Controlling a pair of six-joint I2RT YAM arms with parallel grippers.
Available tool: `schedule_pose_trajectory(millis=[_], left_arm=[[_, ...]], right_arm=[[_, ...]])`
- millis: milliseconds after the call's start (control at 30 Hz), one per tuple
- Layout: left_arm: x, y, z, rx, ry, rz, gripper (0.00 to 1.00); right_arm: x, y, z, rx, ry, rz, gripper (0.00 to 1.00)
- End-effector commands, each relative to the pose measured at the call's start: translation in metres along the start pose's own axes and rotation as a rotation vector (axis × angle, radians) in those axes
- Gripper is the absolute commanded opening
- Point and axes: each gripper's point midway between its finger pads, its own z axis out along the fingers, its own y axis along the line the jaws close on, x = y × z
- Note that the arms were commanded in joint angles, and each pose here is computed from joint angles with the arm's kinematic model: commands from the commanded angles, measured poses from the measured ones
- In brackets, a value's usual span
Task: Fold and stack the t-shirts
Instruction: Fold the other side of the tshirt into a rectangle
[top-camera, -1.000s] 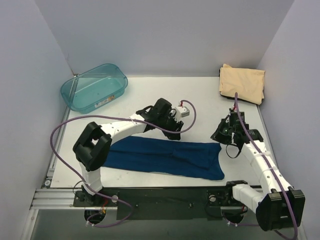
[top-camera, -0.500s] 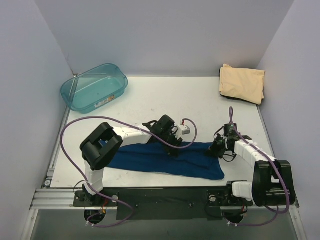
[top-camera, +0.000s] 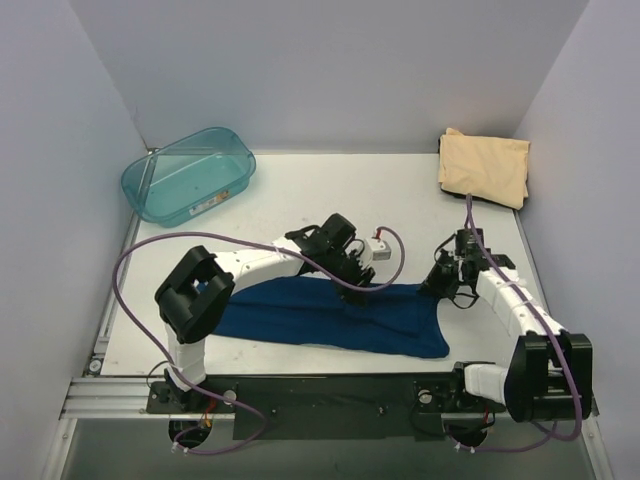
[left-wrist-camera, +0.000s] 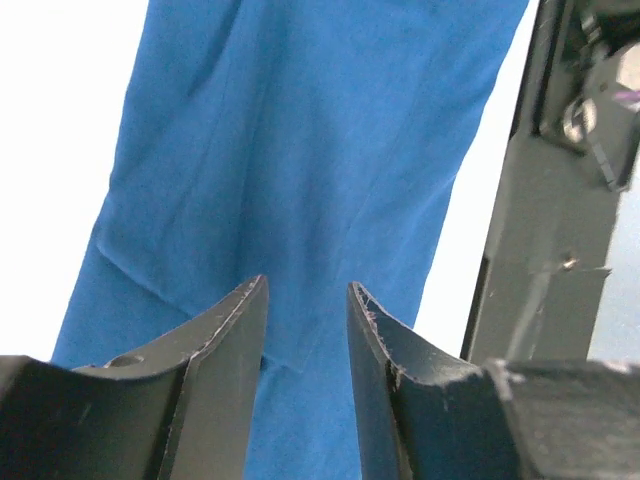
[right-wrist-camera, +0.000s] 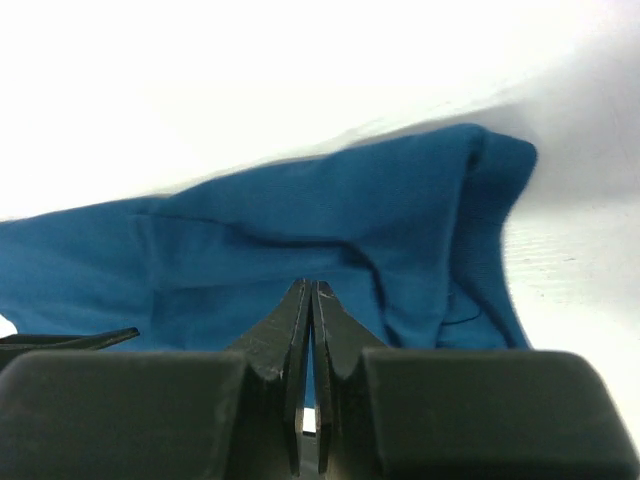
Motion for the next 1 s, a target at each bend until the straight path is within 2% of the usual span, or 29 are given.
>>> schedule_pose_trajectory(millis=[0, 100, 233, 433, 467, 600, 700, 867, 967], left_arm=[[-0.065, -0.021, -0.027, 0.086, -0.144, 0.09, 0.46], [-0.073, -0.006, -0.01, 0.058, -0.165, 0.077, 0.37], [-0.074, -0.003, 0.019, 0.073, -0.164, 0.057, 0.33], [-0.043, 0.048, 0.054, -0.098, -0.109, -0.008, 0.29], [-0.04, 0.062, 0.054, -0.16, -0.103, -0.022, 0.29], [-0.033, 0.087, 0.052, -0.229, -0.097, -0.094, 0.28], [-0.034, 0.086, 0.046, -0.205, -0.096, -0.11, 0.28], [-0.053, 0.065, 0.029, -0.11, -0.129, -0.102, 0.39], [-0.073, 0.052, 0.015, -0.082, -0.161, -0.074, 0.45]], right_arm=[[0.002, 0.01, -0.03, 0.03, -0.022, -0.078, 0.0], [0.024, 0.022, -0.031, 0.006, 0.007, -0.08, 0.0], [0.047, 0.018, -0.013, -0.026, 0.048, 0.014, 0.0], [0.09, -0.045, 0.012, 0.16, 0.15, 0.138, 0.0], [0.092, -0.05, 0.012, 0.169, 0.162, 0.172, 0.0], [0.101, -0.068, 0.007, 0.207, 0.173, 0.218, 0.0], [0.097, -0.069, 0.004, 0.199, 0.163, 0.242, 0.0], [0.086, -0.063, -0.005, 0.199, 0.17, 0.199, 0.0], [0.054, -0.036, -0.021, 0.139, 0.092, 0.128, 0.0]])
